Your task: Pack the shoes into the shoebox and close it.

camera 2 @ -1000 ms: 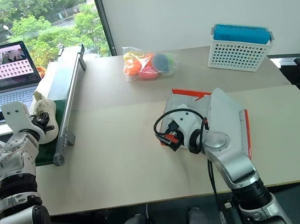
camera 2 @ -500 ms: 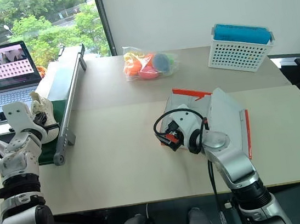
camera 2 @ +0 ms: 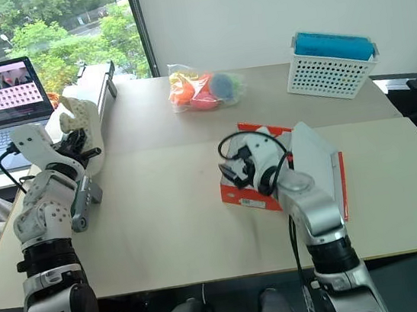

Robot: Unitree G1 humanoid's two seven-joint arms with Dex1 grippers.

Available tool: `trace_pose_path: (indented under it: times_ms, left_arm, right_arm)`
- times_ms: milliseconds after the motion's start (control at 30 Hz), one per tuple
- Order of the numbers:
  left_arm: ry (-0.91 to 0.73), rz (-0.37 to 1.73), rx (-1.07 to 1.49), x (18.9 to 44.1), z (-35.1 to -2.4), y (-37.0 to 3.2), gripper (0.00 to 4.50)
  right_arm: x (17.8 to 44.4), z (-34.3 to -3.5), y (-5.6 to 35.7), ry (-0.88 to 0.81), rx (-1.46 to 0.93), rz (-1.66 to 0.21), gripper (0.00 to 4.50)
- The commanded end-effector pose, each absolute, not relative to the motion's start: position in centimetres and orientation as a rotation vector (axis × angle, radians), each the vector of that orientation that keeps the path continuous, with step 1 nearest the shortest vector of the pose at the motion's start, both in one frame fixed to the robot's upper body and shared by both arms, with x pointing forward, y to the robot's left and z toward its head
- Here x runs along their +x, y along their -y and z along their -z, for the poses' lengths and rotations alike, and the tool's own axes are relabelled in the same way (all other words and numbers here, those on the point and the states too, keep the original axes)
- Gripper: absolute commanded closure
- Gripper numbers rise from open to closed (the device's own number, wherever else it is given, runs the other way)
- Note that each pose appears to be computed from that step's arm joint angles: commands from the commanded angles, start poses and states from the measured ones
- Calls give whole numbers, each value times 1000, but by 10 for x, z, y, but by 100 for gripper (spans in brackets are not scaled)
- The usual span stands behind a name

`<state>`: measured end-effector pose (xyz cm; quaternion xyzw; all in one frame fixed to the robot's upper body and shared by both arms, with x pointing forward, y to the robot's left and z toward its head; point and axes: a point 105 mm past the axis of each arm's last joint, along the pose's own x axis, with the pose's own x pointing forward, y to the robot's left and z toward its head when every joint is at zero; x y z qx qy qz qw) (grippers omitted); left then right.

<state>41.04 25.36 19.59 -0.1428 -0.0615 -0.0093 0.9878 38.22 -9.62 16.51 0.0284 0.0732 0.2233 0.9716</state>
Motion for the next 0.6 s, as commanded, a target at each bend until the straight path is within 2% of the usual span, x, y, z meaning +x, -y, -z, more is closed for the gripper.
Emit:
trace_pose_path:
  times_ms: [33,267,500,600]
  left_arm:
    - [176,178,-279,413,-220,-207,447]
    - [141,419,-328,410,-220,-126,447]
    - [106,528,-333,400,-213,-91,447]
    - [94,550,-336,398,-210,-82,447]
  right_arm:
    - [402,-201,82,-150,253,-475,0]
    - [420,-210,29,-386,462,-620,0]
    - [428,-202,33,-477,600,-600,0]
    - [433,-214,37,-461,718,-603,0]
